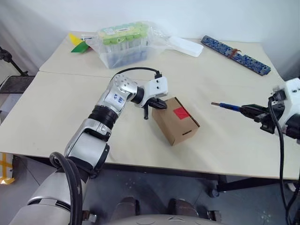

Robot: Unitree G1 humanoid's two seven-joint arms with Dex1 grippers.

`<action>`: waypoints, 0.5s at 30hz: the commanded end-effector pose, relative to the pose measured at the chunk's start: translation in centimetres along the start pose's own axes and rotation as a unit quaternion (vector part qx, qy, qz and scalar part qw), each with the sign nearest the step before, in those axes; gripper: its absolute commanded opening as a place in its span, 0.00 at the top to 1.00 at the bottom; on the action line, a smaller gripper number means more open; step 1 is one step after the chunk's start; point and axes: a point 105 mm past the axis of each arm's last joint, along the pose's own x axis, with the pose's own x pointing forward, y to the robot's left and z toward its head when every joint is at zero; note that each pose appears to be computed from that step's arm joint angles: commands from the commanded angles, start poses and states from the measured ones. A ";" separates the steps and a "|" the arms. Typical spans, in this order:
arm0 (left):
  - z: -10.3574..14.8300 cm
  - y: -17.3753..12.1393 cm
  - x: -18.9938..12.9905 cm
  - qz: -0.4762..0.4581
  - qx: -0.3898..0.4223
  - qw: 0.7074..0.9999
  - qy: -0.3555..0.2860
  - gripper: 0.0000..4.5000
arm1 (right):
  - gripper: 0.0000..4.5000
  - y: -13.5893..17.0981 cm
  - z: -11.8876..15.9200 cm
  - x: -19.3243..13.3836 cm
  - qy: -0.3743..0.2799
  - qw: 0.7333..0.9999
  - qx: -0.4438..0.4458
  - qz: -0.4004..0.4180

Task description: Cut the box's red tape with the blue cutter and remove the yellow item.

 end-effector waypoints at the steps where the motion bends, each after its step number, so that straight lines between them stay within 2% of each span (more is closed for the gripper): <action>1: -2.9 -1.8 1.5 -0.037 -0.019 0.998 0.055 0.99 | 0.97 -2.0 -0.6 -0.6 -0.067 0.996 0.016 -0.064; 4: -2.7 -1.7 1.4 -0.037 -0.018 0.998 0.053 0.99 | 0.97 -3.1 -2.3 -0.5 -0.104 0.988 0.043 -0.102; 7: -2.6 -1.6 1.5 -0.035 -0.017 0.998 0.053 0.99 | 0.97 -3.2 -4.4 -0.2 -0.099 0.987 0.056 -0.114; 10: -2.5 -1.6 1.4 -0.034 -0.017 0.998 0.052 0.99 | 0.97 -2.9 -6.9 0.1 -0.069 0.989 0.048 -0.121; 15: -2.6 -1.5 1.3 -0.031 -0.017 0.998 0.053 0.99 | 0.97 -2.3 -9.4 0.3 -0.031 0.992 0.028 -0.120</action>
